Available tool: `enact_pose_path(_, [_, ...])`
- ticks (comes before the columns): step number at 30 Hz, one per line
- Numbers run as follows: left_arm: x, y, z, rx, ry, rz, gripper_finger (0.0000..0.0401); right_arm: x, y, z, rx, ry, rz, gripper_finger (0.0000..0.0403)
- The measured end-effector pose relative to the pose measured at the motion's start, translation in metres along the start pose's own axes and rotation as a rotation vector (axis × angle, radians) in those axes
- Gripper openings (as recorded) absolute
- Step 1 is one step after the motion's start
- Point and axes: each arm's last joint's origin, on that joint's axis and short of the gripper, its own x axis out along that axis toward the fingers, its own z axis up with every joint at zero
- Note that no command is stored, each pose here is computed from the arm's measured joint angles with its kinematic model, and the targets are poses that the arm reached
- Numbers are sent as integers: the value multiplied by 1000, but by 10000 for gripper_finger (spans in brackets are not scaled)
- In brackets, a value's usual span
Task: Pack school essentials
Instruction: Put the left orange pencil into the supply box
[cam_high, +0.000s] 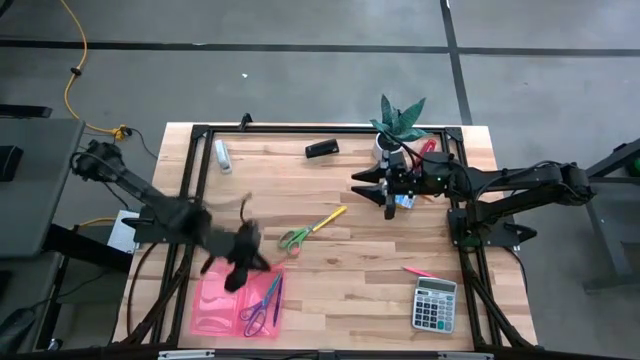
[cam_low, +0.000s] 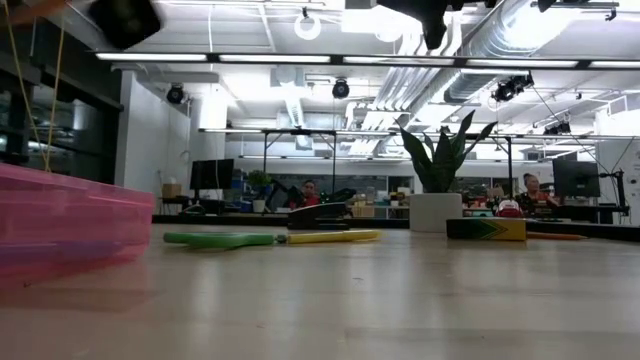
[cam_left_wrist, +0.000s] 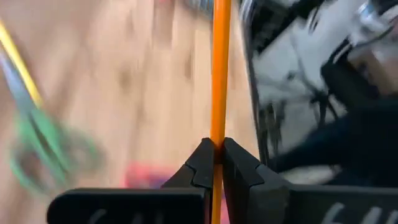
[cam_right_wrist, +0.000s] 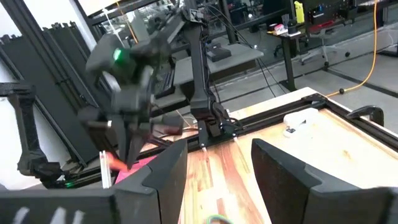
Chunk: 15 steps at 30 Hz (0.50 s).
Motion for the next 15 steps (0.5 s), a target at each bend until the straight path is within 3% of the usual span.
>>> enact_pose_path(8, [45,-35,-72,-385,197,123,0,0,-1,-2,0,19,-7,172])
enact_pose_path(11, [61,-39,-88,-539,213,168,0,0,-1,-3,-2,27,-9,172])
enact_pose_path(15, [75,-36,-97,-660,216,244,0,0,-1,-4,-3,41,-14,172])
